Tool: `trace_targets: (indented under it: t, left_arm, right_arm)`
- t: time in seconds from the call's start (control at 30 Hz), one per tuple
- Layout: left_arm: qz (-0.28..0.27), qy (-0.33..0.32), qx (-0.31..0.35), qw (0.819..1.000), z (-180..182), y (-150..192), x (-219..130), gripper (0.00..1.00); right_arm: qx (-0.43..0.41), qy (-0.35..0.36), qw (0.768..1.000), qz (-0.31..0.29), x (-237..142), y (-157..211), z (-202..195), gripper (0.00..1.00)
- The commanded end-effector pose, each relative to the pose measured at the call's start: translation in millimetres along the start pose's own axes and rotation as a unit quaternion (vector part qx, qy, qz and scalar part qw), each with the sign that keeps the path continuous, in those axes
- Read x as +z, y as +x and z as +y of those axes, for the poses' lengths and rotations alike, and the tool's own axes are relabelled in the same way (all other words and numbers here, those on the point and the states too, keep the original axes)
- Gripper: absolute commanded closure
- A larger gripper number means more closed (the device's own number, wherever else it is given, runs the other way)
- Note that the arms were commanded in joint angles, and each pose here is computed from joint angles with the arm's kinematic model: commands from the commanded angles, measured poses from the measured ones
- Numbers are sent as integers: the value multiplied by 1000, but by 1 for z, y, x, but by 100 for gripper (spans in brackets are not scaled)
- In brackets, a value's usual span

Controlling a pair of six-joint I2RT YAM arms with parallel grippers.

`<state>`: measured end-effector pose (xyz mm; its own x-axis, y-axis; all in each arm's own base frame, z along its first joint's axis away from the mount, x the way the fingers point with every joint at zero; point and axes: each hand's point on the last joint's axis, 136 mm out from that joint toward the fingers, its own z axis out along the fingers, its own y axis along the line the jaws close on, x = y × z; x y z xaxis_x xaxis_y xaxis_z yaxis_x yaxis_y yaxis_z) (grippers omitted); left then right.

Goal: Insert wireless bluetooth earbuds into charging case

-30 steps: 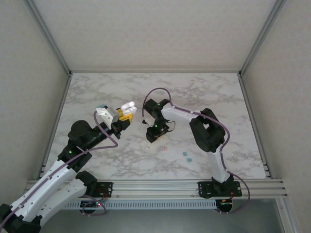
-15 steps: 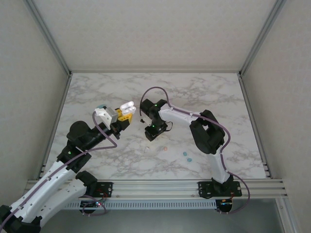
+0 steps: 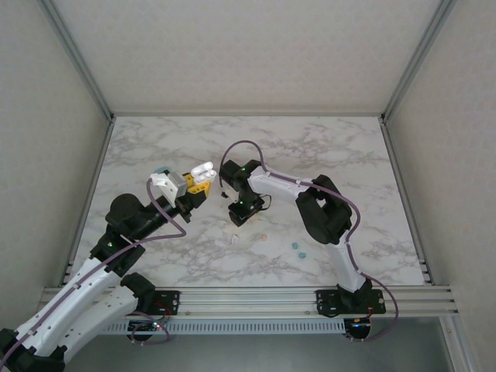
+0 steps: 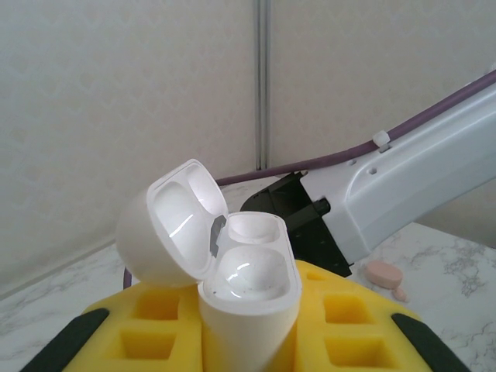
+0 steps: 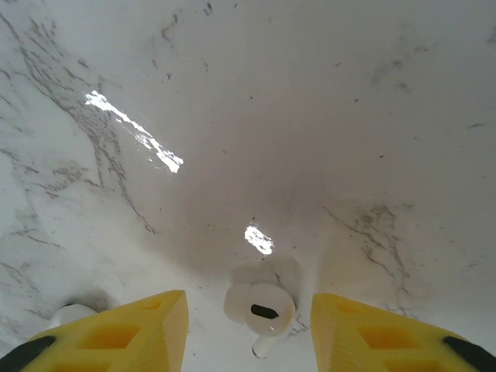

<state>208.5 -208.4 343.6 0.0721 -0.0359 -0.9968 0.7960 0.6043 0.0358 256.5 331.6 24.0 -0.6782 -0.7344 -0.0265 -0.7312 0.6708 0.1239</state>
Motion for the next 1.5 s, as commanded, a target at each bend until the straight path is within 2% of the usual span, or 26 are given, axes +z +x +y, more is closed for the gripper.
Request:
trace_targets:
  t: [0.0, 0.57, 0.93, 1.13, 1.3, 1.47]
  left_arm:
    - [-8, -13, 10, 1000, 5, -4, -2, 85]
    - [-4, -12, 7, 1000, 5, -2, 1, 85]
    - [1, -17, 6, 1000, 8, 0, 2, 85]
    - [5, -36, -7, 999, 16, 6, 7, 85]
    - [9, -31, -26, 999, 19, 18, 22, 84]
    - [7, 1, -36, 999, 15, 29, 44, 85]
  right_arm:
    - [-5, 16, 1000, 20, 6, 4, 2, 54]
    - [5, 37, 999, 30, 14, 4, -4, 65]
    - [31, 48, 998, -16, -7, -8, -8, 74]
    - [114, 47, 987, -107, -58, -17, -41, 75]
    - [182, 37, 955, -229, -131, -16, -75, 76]
    - [168, 42, 921, -350, -212, -13, -76, 77]
